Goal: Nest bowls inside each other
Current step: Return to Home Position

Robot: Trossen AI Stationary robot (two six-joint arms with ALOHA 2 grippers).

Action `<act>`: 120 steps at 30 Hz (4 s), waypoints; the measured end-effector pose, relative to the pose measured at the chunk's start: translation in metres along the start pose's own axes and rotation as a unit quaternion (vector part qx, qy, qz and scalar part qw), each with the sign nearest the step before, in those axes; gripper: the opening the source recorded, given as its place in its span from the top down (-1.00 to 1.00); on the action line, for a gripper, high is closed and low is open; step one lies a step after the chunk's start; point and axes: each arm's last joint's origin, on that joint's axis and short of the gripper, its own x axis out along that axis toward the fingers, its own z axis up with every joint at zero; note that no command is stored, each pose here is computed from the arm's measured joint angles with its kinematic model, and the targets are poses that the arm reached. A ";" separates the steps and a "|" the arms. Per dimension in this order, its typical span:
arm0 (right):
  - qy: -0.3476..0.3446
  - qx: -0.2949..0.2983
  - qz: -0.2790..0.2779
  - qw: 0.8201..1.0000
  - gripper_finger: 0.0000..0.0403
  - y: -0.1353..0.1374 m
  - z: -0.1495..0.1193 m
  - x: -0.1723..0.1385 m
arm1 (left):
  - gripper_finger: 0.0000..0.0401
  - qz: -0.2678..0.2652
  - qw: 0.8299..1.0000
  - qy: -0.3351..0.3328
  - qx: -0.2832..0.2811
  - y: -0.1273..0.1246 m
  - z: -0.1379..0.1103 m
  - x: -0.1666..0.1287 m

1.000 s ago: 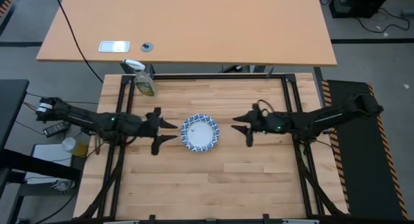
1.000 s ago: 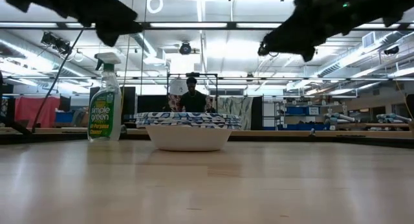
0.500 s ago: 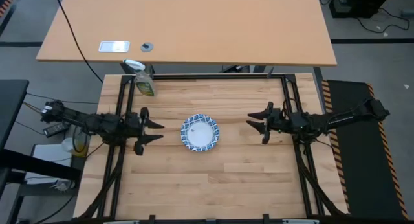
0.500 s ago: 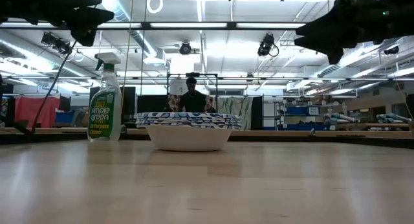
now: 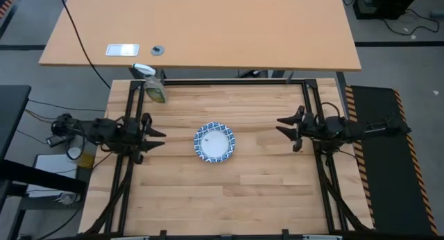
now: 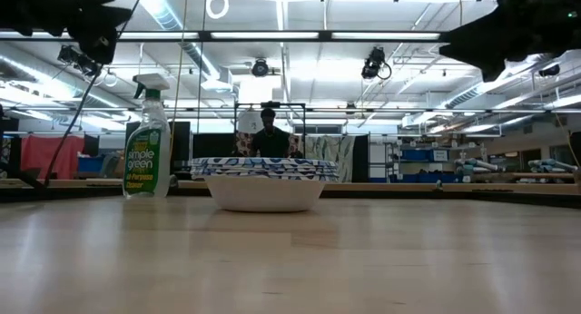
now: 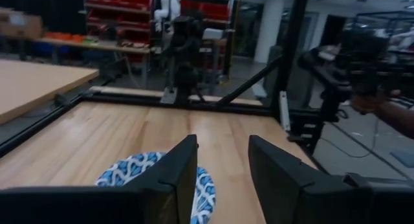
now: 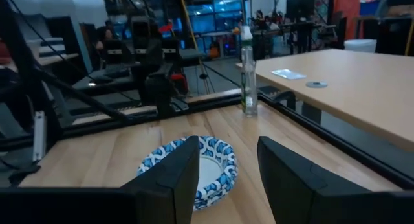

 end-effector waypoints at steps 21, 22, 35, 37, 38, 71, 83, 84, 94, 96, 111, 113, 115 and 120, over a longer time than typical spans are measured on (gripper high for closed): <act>-0.073 0.023 0.030 0.997 0.19 -0.011 -0.039 -0.015 | 0.43 -0.107 0.993 -0.041 0.001 -0.003 -0.044 0.008; -0.071 0.021 0.028 0.997 0.19 -0.011 -0.039 -0.015 | 0.43 -0.115 0.993 -0.041 0.007 -0.003 -0.044 0.008; -0.090 0.100 -0.040 0.990 0.19 -0.015 -0.037 -0.015 | 0.43 -0.202 0.977 -0.034 0.054 -0.008 -0.049 0.007; -0.091 0.100 -0.031 0.990 0.19 -0.014 -0.037 -0.016 | 0.43 -0.185 0.981 -0.039 0.052 -0.007 -0.048 0.007; -0.090 0.100 -0.028 0.991 0.19 -0.014 -0.037 -0.015 | 0.43 -0.175 0.982 -0.038 0.052 -0.006 -0.048 0.007; -0.090 0.099 -0.025 0.991 0.19 -0.014 -0.037 -0.016 | 0.43 -0.155 0.986 -0.037 0.049 -0.005 -0.048 0.008; -0.089 0.099 -0.025 0.991 0.19 -0.014 -0.037 -0.015 | 0.43 -0.155 0.986 -0.037 0.049 -0.005 -0.048 0.008; -0.089 0.099 -0.025 0.991 0.19 -0.014 -0.037 -0.015 | 0.43 -0.155 0.986 -0.037 0.049 -0.005 -0.048 0.008; -0.089 0.099 -0.025 0.991 0.19 -0.014 -0.037 -0.015 | 0.43 -0.155 0.986 -0.037 0.049 -0.005 -0.048 0.008; -0.089 0.099 -0.025 0.991 0.19 -0.014 -0.037 -0.016 | 0.43 -0.155 0.986 -0.037 0.049 -0.005 -0.048 0.008; -0.089 0.099 -0.025 0.991 0.19 -0.014 -0.037 -0.015 | 0.43 -0.155 0.986 -0.037 0.049 -0.005 -0.048 0.008; -0.090 0.099 -0.025 0.991 0.19 -0.014 -0.037 -0.016 | 0.43 -0.155 0.986 -0.037 0.049 -0.005 -0.048 0.008; -0.089 0.099 -0.025 0.991 0.19 -0.014 -0.037 -0.016 | 0.43 -0.155 0.986 -0.037 0.049 -0.005 -0.048 0.008; -0.090 0.099 -0.025 0.991 0.19 -0.014 -0.037 -0.016 | 0.43 -0.155 0.986 -0.037 0.049 -0.005 -0.048 0.008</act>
